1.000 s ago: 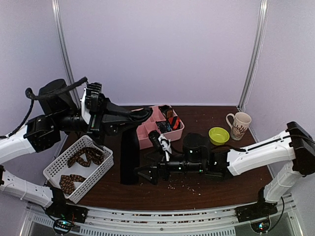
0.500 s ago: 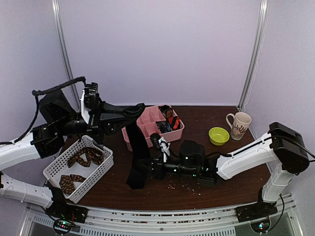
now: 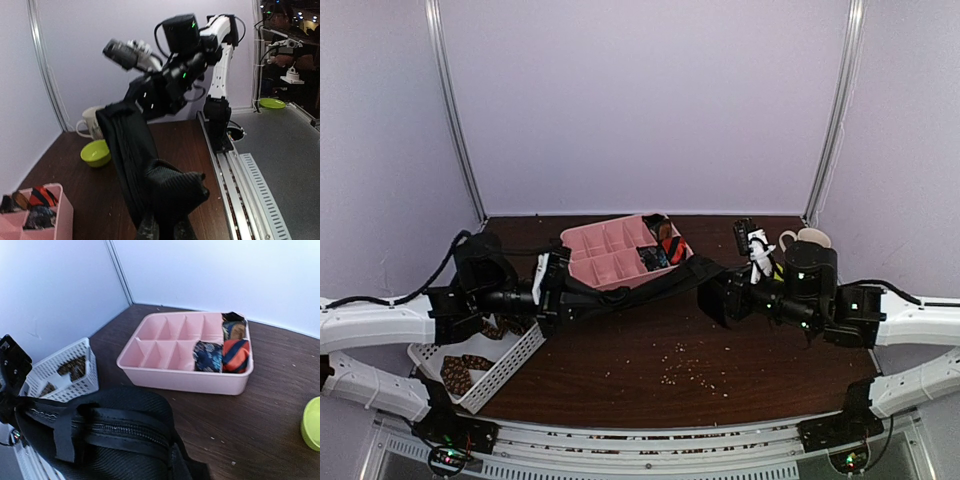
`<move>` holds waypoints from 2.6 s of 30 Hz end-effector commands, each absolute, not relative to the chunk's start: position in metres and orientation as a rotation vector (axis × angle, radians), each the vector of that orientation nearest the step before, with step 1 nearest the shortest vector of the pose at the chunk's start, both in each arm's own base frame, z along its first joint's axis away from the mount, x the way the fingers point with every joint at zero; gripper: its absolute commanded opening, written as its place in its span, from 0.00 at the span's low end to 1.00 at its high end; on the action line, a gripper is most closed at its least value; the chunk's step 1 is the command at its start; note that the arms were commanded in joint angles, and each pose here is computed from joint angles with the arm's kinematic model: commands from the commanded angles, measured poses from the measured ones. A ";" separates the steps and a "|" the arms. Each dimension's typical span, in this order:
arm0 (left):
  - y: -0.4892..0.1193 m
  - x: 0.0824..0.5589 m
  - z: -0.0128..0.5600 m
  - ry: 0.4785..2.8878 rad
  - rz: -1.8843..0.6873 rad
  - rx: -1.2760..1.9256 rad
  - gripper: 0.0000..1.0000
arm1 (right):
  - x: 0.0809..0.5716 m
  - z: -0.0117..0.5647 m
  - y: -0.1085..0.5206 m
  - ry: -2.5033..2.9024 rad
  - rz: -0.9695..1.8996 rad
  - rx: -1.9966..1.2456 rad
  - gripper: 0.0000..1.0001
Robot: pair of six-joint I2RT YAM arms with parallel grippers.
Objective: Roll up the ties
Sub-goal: Flatten out the tie at the center of the board.
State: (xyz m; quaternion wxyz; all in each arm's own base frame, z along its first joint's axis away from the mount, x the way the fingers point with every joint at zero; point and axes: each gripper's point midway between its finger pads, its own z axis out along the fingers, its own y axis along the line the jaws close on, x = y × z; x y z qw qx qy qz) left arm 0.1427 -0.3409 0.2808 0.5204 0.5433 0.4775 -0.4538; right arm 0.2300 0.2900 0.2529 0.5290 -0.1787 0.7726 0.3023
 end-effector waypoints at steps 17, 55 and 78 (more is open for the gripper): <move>-0.310 0.209 0.161 1.638 -0.971 1.083 0.63 | 0.180 0.072 0.268 2.416 0.020 -1.035 0.00; -0.316 0.236 0.022 2.191 -0.348 1.297 0.00 | 0.236 0.152 0.194 2.200 -0.631 -0.852 0.11; -0.294 0.240 0.008 2.258 -0.278 1.304 0.00 | 0.229 0.117 0.225 2.517 0.469 -0.267 0.79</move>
